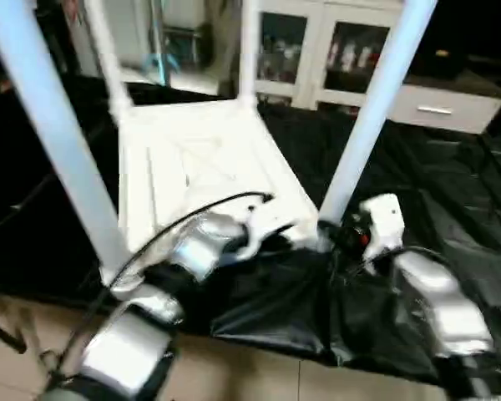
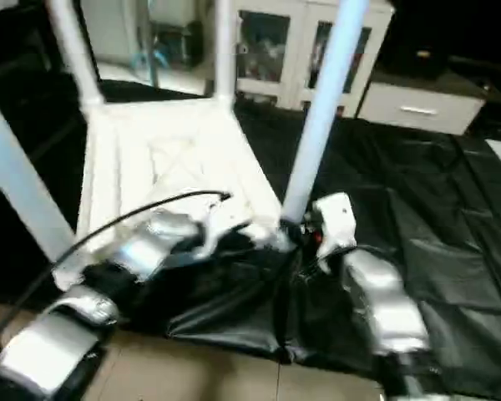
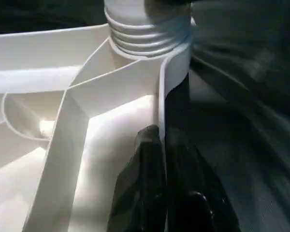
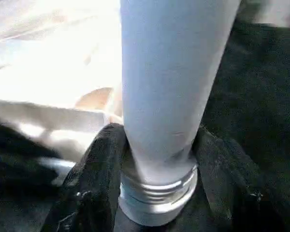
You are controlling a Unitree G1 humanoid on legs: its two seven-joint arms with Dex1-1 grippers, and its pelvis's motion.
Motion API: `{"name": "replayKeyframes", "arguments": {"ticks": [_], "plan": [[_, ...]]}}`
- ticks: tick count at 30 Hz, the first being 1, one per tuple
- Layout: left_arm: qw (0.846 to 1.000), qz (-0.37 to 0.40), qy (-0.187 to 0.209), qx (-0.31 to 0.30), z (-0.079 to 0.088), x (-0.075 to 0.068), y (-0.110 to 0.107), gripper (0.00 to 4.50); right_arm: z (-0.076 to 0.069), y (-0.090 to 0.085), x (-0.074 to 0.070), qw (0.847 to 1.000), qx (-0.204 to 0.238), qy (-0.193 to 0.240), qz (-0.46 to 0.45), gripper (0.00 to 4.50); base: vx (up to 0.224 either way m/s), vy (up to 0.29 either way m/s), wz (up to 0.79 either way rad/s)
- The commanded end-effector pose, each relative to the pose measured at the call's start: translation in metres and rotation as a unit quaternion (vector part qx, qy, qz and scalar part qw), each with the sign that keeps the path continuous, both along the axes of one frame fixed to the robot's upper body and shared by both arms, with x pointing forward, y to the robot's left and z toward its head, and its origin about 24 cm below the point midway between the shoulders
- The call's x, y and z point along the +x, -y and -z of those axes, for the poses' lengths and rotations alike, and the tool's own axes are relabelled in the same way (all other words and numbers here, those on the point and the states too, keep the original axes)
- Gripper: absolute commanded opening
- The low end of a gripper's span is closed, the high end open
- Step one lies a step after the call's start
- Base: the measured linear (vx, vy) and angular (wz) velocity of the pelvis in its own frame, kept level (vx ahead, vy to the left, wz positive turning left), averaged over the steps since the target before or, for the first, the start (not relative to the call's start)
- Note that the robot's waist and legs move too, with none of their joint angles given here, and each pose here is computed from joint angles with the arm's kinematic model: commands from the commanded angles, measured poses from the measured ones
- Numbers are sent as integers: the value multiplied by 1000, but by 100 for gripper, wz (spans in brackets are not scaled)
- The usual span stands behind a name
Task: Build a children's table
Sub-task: Rotate leg to tighten
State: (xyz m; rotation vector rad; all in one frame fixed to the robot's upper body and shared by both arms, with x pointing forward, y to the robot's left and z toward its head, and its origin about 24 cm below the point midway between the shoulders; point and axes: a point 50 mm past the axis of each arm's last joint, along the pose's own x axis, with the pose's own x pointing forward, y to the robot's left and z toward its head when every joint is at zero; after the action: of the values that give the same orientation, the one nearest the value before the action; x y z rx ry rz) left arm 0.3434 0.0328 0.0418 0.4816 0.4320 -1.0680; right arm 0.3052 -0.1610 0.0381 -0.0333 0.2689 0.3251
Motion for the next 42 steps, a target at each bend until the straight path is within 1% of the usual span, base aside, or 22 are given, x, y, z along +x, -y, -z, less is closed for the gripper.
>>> {"name": "replayKeyframes", "arguments": {"ticks": [1,2,5,7,8,9,12,13,17,19,22,23,25,27,29,30,32,33,34,39,41,42], "plan": [[997,-21,57,-44,-26,9,21,0,40,-2,-11,994,-32,-87,53,192,0,0,0],[996,-34,66,-52,-30,10,27,0,37,-13,-6,995,-14,-77,67,191,0,0,0],[995,-34,77,-56,-32,11,29,0,32,-18,-2,995,-10,-61,79,185,0,0,0],[995,-26,79,-59,-33,11,29,0,25,-21,1,997,16,-42,68,160,0,0,0],[995,-25,77,-60,-33,11,29,0,23,-21,2,997,22,-36,64,160,0,0,0],[995,-9,82,-58,-32,10,27,0,13,-19,2,998,60,-13,31,160,0,0,0],[995,9,81,-59,-32,9,24,0,6,-11,2,997,64,10,36,160,0,0,0],[995,15,79,-60,-31,8,24,0,4,-8,1,997,67,15,35,174,0,0,0],[995,46,71,-58,-30,4,19,0,-4,2,-4,997,66,30,25,192,15,-9,1],[993,90,55,-49,-26,-3,10,0,-13,14,-14,997,63,44,-4,214,0,0,0],[990,134,30,-35,-21,-11,-3,0,-23,24,-27,994,48,45,-84,235,0,0,0],[990,136,28,-35,-21,-11,-3,0,-23,24,-28,994,46,45,-89,246,0,0,0],[984,178,5,-29,-18,-20,-14,0,-35,40,-41,984,28,38,-172,265,0,0,0],[981,193,1,-29,-18,-23,-17,0,-40,44,-45,979,23,36,-198,271,0,0,0],[977,210,-6,-27,-17,-27,-22,0,-49,51,-50,971,30,30,-235,300,0,0,0],[975,223,-10,-27,-18,-31,-26,0,-57,55,-54,963,36,21,-268,307,0,0,0],[972,231,-12,-29,-19,-35,-29,0,-60,58,-56,954,30,7,-297,327,0,0,0],[972,234,-14,-30,-19,-36,-30,0,-60,58,-56,952,27,2,-306,327,0,0,0],[971,238,-15,-31,-20,-37,-30,0,-59,58,-55,950,19,-3,-312,339,0,0,0],[968,249,-25,-31,-21,-40,-32,0,-45,49,-50,925,-7,-46,-376,339,0,0,0],[968,249,-25,-31,-20,-41,-32,0,-44,47,-49,923,-10,-48,-382,339,0,0,0],[968,246,-24,-34,-21,-41,-31,0,-41,45,-47,918,-13,-50,-393,325,0,0,0]]}}
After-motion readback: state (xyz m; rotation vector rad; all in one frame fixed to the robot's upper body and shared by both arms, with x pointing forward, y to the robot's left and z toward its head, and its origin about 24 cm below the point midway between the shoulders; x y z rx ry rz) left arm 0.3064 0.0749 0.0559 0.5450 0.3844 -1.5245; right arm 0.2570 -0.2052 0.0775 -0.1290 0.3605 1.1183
